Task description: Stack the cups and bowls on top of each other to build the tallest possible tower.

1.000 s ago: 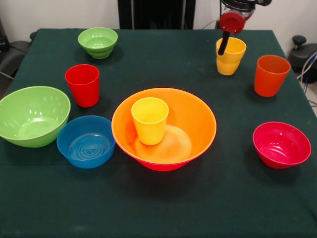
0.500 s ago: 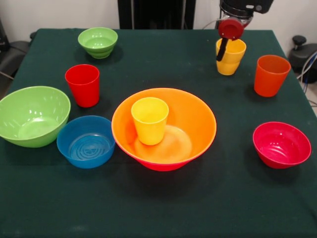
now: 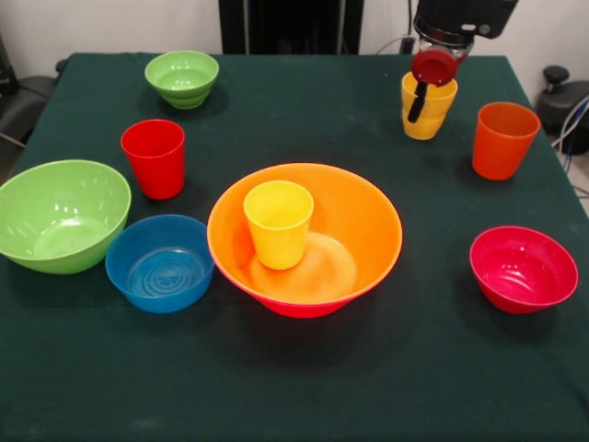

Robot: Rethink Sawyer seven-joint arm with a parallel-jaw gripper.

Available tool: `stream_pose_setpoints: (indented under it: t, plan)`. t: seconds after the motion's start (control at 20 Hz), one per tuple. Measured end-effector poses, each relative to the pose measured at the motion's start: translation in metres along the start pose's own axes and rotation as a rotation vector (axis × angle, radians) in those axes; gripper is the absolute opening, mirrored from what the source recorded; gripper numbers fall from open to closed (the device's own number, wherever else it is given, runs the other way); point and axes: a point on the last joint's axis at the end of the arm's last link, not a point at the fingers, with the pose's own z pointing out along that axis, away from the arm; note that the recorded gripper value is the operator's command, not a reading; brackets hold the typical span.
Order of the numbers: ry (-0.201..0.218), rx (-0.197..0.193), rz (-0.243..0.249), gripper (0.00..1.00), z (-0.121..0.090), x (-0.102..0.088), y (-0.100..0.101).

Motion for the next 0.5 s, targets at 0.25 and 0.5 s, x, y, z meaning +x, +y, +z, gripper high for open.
stream_pose_setpoints:
  t: [0.25, 0.5]
  plan:
    - [0.003, 0.01, -0.009, 1.0, 0.0065, 0.0051, -0.0053]
    - [0.005, 0.012, -0.01, 1.0, 0.0069, 0.0065, -0.006]
